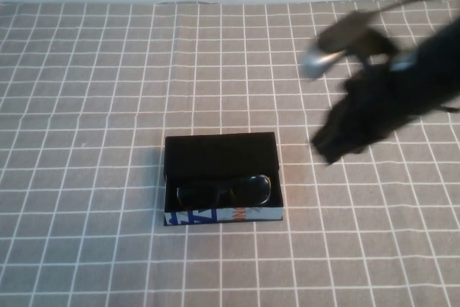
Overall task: Take glasses out of glasses case
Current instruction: Pick up the glasses from the glasses case
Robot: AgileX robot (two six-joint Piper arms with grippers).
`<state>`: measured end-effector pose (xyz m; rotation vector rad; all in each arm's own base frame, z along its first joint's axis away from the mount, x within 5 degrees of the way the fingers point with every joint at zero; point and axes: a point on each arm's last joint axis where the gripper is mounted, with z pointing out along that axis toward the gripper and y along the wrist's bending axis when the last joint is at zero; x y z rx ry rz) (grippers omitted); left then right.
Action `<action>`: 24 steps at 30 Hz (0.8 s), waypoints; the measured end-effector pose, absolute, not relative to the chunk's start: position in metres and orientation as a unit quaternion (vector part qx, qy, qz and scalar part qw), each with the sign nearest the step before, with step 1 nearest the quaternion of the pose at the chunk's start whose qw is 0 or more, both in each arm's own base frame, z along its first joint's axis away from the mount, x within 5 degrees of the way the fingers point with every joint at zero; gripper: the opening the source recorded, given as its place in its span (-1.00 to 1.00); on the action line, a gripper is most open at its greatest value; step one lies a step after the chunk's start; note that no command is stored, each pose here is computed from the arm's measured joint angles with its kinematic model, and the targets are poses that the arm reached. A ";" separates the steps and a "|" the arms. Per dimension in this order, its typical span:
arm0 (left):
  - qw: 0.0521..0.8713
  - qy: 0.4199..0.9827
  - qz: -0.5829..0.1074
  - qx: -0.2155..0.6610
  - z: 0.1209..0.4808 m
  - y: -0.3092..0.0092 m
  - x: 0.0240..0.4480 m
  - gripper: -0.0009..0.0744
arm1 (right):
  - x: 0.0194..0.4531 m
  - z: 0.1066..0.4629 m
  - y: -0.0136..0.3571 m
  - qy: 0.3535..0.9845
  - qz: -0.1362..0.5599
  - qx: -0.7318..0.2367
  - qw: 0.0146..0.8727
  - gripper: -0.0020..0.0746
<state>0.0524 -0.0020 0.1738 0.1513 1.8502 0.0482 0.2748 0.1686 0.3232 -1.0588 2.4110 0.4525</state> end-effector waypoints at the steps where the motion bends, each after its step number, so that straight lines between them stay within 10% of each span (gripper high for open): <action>1: 0.599 0.798 0.021 0.065 0.174 -0.002 0.052 -0.99 | 0.278 0.321 0.181 0.866 0.160 -0.416 0.227 -0.99; 9: 0.599 0.798 0.021 0.065 0.174 -0.002 0.052 -0.99 | 0.297 0.295 0.251 0.770 0.135 -0.604 0.156 -0.93; 18: 0.599 0.798 0.021 0.065 0.174 -0.002 0.052 -0.99 | 0.323 0.256 0.295 0.691 0.123 -0.702 0.123 -0.17; 24: 0.599 0.798 0.021 0.065 0.174 -0.002 0.052 -0.99 | 0.337 0.236 0.304 0.672 0.112 -0.723 0.117 -0.06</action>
